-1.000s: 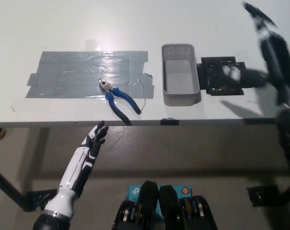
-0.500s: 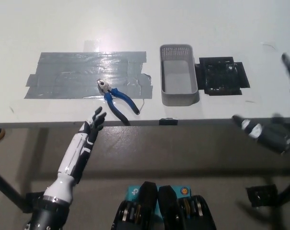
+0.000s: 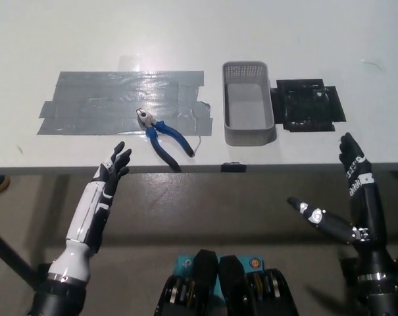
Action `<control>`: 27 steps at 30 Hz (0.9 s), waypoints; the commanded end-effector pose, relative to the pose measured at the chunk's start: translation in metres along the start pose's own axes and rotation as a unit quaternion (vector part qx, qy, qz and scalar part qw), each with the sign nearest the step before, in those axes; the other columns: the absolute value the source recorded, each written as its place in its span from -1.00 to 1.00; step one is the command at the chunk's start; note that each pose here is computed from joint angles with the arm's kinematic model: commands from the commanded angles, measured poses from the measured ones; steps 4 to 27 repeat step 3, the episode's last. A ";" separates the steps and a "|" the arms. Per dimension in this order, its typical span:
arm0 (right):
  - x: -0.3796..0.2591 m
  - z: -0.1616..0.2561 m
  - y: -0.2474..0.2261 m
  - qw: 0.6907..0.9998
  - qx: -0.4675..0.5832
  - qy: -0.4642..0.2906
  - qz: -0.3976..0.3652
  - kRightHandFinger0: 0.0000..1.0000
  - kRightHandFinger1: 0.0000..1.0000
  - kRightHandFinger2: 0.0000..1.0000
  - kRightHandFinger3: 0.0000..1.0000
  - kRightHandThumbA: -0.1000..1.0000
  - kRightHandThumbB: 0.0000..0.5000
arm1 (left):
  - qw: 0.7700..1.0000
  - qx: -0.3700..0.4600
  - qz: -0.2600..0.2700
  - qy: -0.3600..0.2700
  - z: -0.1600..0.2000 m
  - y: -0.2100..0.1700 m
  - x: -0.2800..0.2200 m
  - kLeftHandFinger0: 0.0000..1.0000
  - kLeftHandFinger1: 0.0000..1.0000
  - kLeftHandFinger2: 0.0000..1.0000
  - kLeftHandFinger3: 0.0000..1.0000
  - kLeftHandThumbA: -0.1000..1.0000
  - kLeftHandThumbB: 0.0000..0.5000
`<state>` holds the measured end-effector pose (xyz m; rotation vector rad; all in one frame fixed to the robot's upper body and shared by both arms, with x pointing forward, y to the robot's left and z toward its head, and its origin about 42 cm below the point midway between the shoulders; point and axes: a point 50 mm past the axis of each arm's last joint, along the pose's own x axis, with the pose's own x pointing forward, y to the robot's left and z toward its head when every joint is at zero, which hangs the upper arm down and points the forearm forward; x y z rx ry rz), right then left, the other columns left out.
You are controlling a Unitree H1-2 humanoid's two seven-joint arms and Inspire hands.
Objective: The robot picks the blue plier placed on top of the container and places it on the grey area of the table
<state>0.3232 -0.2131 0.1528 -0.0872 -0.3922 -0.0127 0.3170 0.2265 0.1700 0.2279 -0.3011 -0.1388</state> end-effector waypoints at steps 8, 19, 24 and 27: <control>-0.010 0.003 0.004 0.999 0.035 -0.009 0.021 1.00 1.00 1.00 1.00 1.00 -0.14 | 1.000 0.002 0.013 -0.009 0.007 0.006 -0.007 1.00 1.00 1.00 1.00 1.00 -1.00; -0.010 0.003 0.004 0.999 0.035 -0.009 0.021 1.00 1.00 1.00 1.00 1.00 -0.14 | 1.000 0.002 0.013 -0.009 0.007 0.006 -0.007 1.00 1.00 1.00 1.00 1.00 -1.00; -0.010 0.003 0.004 0.999 0.035 -0.009 0.021 1.00 1.00 1.00 1.00 1.00 -0.14 | 1.000 0.002 0.013 -0.009 0.007 0.006 -0.007 1.00 1.00 1.00 1.00 1.00 -1.00; -0.010 0.003 0.004 0.999 0.035 -0.009 0.021 1.00 1.00 1.00 1.00 1.00 -0.14 | 1.000 0.002 0.013 -0.009 0.007 0.006 -0.007 1.00 1.00 1.00 1.00 1.00 -1.00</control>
